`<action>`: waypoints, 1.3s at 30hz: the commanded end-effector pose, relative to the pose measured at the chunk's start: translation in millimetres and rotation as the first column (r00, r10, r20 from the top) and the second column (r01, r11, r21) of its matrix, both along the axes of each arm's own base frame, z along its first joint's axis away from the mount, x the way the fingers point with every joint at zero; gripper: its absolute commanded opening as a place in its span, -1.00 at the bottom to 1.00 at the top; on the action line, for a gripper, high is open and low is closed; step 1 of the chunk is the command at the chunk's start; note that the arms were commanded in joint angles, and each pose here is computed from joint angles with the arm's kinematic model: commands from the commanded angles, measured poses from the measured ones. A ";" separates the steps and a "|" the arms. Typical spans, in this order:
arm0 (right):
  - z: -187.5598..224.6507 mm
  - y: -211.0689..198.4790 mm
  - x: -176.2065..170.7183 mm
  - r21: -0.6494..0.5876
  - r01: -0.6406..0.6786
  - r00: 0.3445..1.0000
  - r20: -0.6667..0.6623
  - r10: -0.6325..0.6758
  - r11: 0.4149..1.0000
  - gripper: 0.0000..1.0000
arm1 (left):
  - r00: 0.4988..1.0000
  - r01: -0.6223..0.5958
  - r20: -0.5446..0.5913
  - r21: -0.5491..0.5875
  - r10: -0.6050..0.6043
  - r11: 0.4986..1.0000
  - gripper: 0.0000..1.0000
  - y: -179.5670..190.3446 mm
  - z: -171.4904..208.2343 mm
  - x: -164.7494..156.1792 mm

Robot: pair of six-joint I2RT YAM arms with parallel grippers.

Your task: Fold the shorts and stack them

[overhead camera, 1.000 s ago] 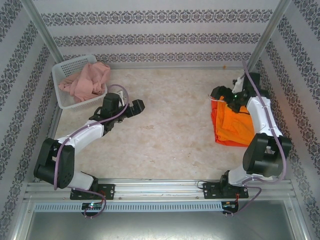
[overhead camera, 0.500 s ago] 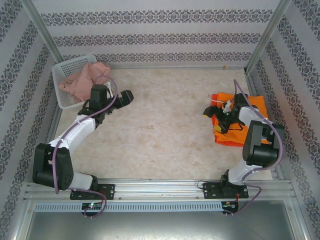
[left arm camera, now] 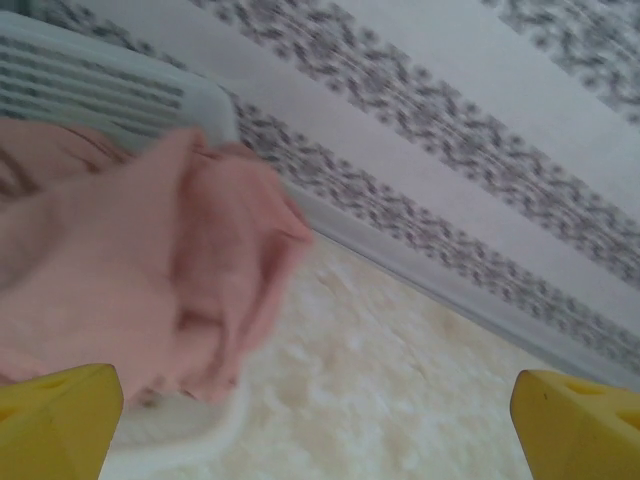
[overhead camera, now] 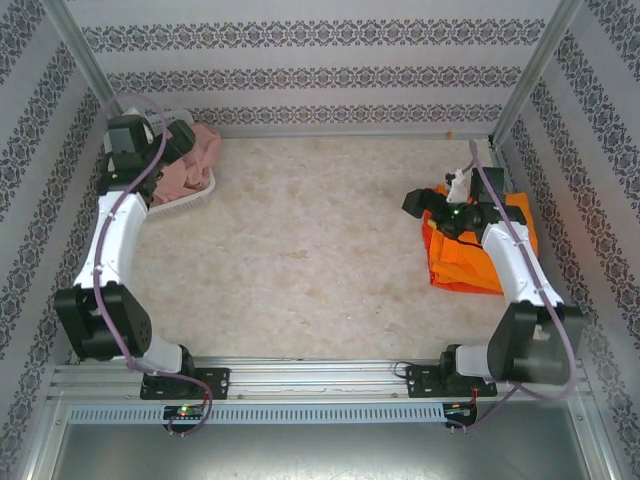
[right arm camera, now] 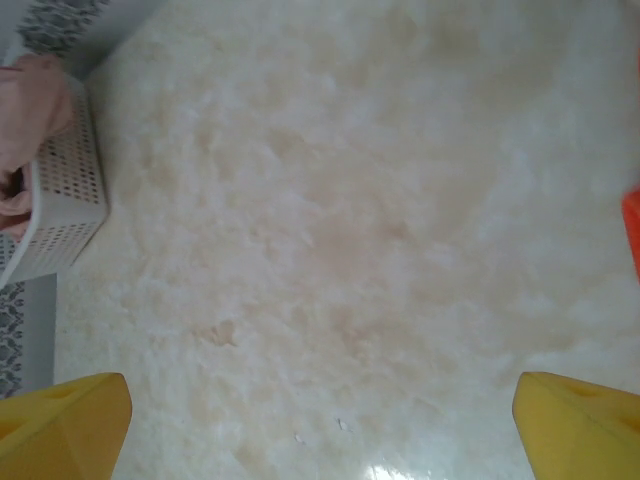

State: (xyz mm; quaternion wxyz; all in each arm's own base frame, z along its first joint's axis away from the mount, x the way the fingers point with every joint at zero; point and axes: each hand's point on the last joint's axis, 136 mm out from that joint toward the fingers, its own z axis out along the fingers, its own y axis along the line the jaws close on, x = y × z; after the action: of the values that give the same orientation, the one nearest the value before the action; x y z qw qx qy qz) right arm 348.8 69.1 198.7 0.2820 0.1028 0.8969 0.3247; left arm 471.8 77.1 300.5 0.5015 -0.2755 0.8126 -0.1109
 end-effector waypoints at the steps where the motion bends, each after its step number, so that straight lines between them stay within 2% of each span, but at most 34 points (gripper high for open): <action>1: 16.9 3.6 4.1 -0.104 -0.021 0.993 0.112 0.032 0.994 0.95 | 0.978 -0.070 -0.195 0.019 0.073 0.997 1.00 29.1 -51.7 2.6; 6: 31.8 11.7 4.4 -0.099 -0.028 0.982 0.183 0.046 0.995 0.95 | 0.940 -0.105 -0.325 0.020 0.106 0.994 1.00 49.4 -92.8 33.8; 9: 30.0 11.8 3.3 -0.108 -0.031 0.983 0.179 0.050 0.994 0.95 | 0.911 -0.086 -0.406 -0.024 0.069 0.996 1.00 48.3 -126.3 51.7; 11: 26.8 11.9 2.1 -0.111 -0.035 0.985 0.165 0.053 0.993 0.96 | 0.884 -0.074 -0.466 -0.052 0.042 0.996 0.91 46.4 -147.4 60.3; 13: 23.4 11.9 0.8 -0.112 -0.039 0.987 0.152 0.056 0.993 0.96 | 0.856 -0.066 -0.516 -0.081 0.015 0.994 0.71 45.0 -167.1 66.1; 14: 22.2 11.8 0.1 -0.114 -0.039 0.987 0.151 0.056 0.993 0.95 | 0.847 -0.058 -0.532 -0.101 -0.004 0.993 0.55 43.6 -174.3 68.7; 16: 19.9 11.2 -1.2 -0.118 -0.034 0.987 0.152 0.052 0.992 0.96 | 0.842 -0.038 -0.538 -0.138 -0.043 0.990 0.13 41.3 -178.5 74.8; 17: 19.2 10.7 -1.9 -0.121 -0.032 0.987 0.154 0.050 0.992 0.95 | 0.849 -0.020 -0.524 -0.160 -0.068 0.987 -0.19 39.9 -174.3 78.8; 19: 18.5 9.6 -2.9 -0.127 -0.029 0.987 0.155 0.049 0.991 0.95 | 0.876 0.009 -0.470 -0.202 -0.105 0.979 -0.64 38.1 -155.1 86.1; 21: 19.5 9.4 -3.4 -0.131 -0.029 0.986 0.157 0.050 0.991 0.95 | 0.915 0.035 -0.385 -0.231 -0.124 0.972 -0.94 37.7 -122.2 93.3; 25: 19.8 9.2 -2.3 -0.131 -0.027 0.986 0.157 0.047 0.991 0.96 | 0.973 0.142 -0.146 -0.222 -0.177 0.965 -1.00 27.4 -32.2 101.7; 28: 23.9 8.0 -0.1 -0.130 -0.013 0.984 0.177 0.036 0.991 0.95 | 0.971 0.238 0.063 -0.198 -0.230 0.951 -1.00 11.4 47.7 96.4; 30: 28.5 6.6 1.4 -0.135 -0.002 0.979 0.199 0.029 0.991 0.95 | 0.942 0.304 0.199 -0.180 -0.268 0.935 -1.00 -2.8 100.3 86.9; 33: 35.1 6.3 2.2 -0.138 0.002 0.973 0.227 0.029 0.990 0.95 | 0.861 0.416 0.367 -0.115 -0.351 0.902 -1.00 -35.1 167.2 67.6; 35: 37.8 5.9 2.7 -0.139 0.006 0.971 0.239 0.027 0.990 0.95 | 0.790 0.496 0.445 -0.061 -0.421 0.866 -1.00 -63.8 201.2 53.1; 39: 44.9 4.1 3.9 -0.145 0.020 0.964 0.264 0.019 0.989 0.95 | 0.592 0.679 0.538 0.069 -0.601 0.731 -1.00 -137.3 246.5 19.7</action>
State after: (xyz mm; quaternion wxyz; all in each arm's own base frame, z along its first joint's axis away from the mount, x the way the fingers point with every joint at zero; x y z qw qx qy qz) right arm 351.1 72.4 234.4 0.3833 0.0491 0.8798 0.2768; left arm 518.6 0.5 495.7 0.5824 -0.0817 0.7288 -0.3507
